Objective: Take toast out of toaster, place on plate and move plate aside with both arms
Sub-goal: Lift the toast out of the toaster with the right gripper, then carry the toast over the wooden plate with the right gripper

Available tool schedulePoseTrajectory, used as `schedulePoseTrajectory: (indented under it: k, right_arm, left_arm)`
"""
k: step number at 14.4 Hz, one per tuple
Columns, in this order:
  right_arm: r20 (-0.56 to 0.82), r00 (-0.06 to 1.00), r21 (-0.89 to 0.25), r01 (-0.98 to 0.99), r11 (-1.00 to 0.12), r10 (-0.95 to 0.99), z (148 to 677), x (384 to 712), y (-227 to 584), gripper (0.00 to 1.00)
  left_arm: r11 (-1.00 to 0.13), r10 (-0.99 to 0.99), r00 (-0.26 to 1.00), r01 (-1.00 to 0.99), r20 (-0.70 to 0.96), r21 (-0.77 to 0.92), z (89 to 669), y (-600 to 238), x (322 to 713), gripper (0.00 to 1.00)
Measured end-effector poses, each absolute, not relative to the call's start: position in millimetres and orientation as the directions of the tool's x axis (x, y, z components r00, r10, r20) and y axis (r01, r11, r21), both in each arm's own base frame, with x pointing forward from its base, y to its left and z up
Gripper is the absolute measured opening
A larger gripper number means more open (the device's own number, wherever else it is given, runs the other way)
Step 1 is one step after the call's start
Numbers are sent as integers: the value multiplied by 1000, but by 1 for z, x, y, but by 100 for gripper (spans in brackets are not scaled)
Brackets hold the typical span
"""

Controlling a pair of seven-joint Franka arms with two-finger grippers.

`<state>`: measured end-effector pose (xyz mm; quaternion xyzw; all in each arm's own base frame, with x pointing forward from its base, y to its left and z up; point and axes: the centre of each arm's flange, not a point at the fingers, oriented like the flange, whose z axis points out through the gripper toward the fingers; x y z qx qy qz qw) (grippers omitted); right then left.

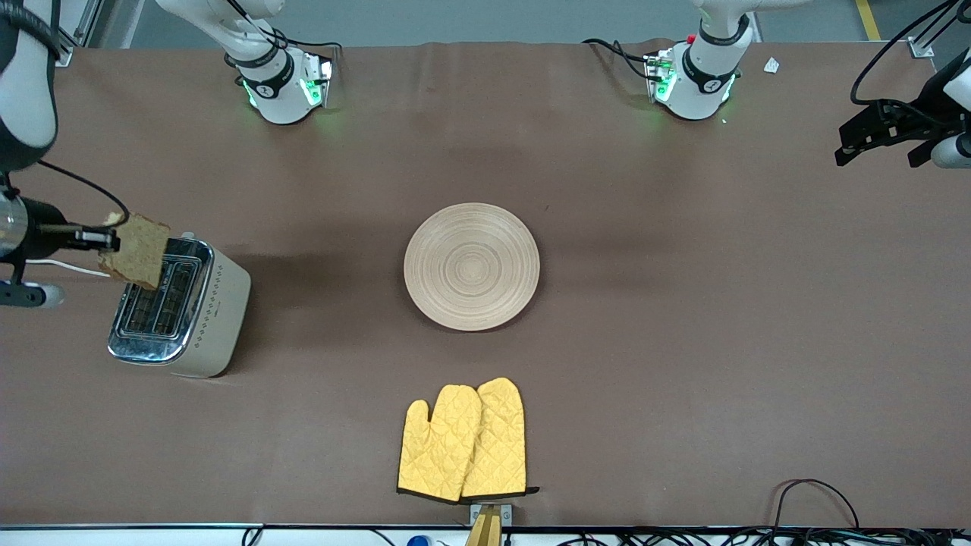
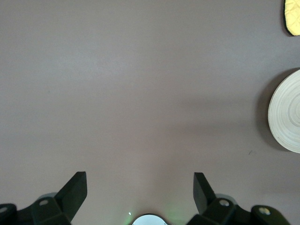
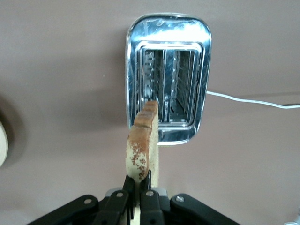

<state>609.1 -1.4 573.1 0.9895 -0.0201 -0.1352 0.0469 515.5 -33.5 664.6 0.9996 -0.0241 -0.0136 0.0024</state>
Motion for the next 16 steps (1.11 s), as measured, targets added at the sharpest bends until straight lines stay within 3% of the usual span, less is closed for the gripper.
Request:
schedulePoseTrajectory:
  k: [8, 14, 16]
  right_arm:
    - [-181, 983, 347, 26, -937, -39, 560, 566, 244, 7]
    - [-202, 979, 398, 85, -914, 3, 457, 574, 322, 7]
    - [-208, 978, 329, 54, -943, -16, 438, 571, 346, 7]
  left_arm:
    - [-999, -48, 999, -48, -26, 6, 665, -33, 516, 100]
    - [-999, -48, 998, -48, -26, 6, 665, -34, 516, 100]
    - [-999, -49, 998, -48, -26, 6, 665, -34, 516, 100]
